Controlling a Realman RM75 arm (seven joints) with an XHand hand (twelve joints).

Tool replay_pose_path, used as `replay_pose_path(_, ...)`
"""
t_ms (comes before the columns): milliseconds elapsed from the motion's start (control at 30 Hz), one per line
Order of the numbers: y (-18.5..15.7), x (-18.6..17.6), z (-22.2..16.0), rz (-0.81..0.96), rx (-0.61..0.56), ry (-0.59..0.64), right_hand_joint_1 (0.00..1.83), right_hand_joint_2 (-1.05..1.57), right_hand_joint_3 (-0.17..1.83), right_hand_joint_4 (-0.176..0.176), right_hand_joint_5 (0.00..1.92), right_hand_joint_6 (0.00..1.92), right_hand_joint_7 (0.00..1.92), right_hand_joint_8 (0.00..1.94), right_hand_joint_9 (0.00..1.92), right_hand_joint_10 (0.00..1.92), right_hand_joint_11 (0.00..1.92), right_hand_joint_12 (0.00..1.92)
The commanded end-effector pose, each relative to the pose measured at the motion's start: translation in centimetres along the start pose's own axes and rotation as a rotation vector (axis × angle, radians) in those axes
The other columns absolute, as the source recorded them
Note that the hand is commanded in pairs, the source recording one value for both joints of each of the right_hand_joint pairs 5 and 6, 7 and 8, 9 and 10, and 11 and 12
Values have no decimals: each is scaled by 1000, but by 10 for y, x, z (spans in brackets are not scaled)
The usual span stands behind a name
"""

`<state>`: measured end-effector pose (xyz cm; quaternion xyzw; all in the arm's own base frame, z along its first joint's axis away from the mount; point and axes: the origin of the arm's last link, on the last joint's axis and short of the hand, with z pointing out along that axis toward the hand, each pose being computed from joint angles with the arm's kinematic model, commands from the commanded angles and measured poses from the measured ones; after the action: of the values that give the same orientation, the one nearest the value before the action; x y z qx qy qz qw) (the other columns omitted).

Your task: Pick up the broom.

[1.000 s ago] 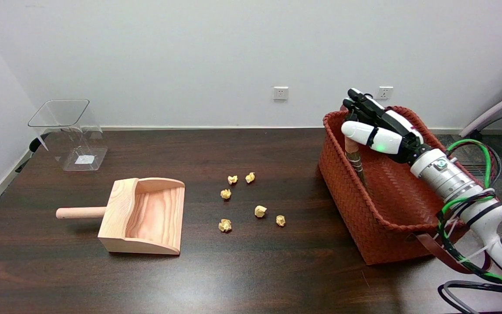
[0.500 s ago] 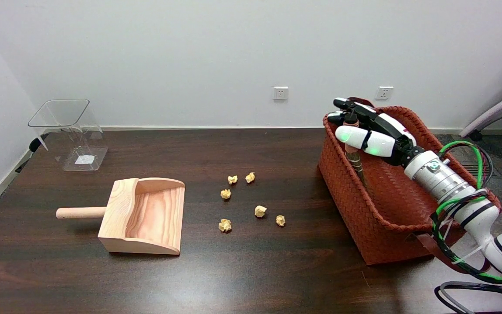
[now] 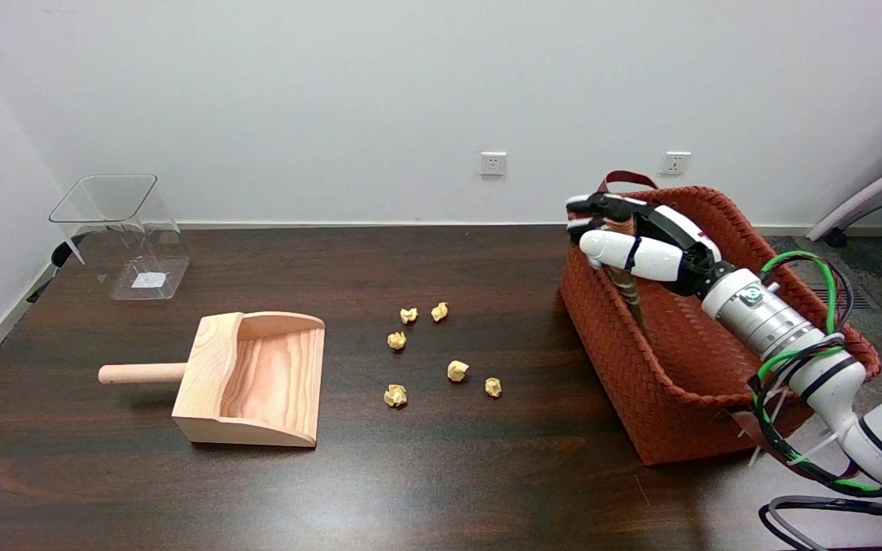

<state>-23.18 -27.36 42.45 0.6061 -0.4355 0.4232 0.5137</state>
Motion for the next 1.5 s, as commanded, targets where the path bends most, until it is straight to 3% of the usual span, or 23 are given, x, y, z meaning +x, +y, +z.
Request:
replay_pose_path(33,3,-3,4,8,-2,-10,873,899,-175,0,1170,1170,1687,1687,1170,1170,1170,1170)
replay_pose_path(200,0,0,5,4,5,-3,955,984,-175,0,1505,1505,1920,1920,1505,1505,1505,1505)
replay_pose_path(267,-1,0,6,4,10,-1,959,1028,-175,0,1599,1599,1920,1920,1599,1599,1599,1599)
replay_pose_path(300,-2,1,7,2,13,0,964,1126,-175,0,1810,1810,1920,1920,1810,1810,1810,1810)
replay_pose_path(367,-4,3,7,-3,18,5,954,1227,-175,0,1920,1920,1920,1920,1920,1920,1920,1920)
replay_pose_path(400,-50,-30,12,53,185,-90,948,1247,-175,0,1920,1920,1920,1920,1920,1920,1920,1920)
replay_pose_path(433,-16,-4,9,7,64,-12,944,1261,-175,0,1920,1920,1920,1920,1920,1920,1920,1920)
replay_pose_path(467,-6,6,7,-5,25,17,937,1285,-157,0,1920,1920,1920,1920,1920,1920,1920,1920)
replay_pose_path(633,-7,8,7,4,36,34,879,1414,38,0,1920,1920,1920,1920,1920,1920,1920,1920)
replay_pose_path(900,-14,11,5,-40,91,82,815,1571,142,0,1920,1920,1920,1920,1920,1920,1920,1920)
replay_pose_path(933,-64,-19,9,3,272,10,815,1571,147,0,1920,1920,1920,1920,1920,1920,1920,1920)
replay_pose_path(967,-24,10,6,-47,122,85,815,1571,155,0,1920,1920,1920,1920,1920,1920,1920,1920)
replay_pose_path(1000,-17,15,4,-52,95,100,815,1571,165,0,1920,1920,1920,1920,1920,1920,1920,1920)
replay_pose_path(1500,-44,37,5,-93,169,161,815,1571,183,0,1920,1920,1920,1920,1920,1920,1920,1920)
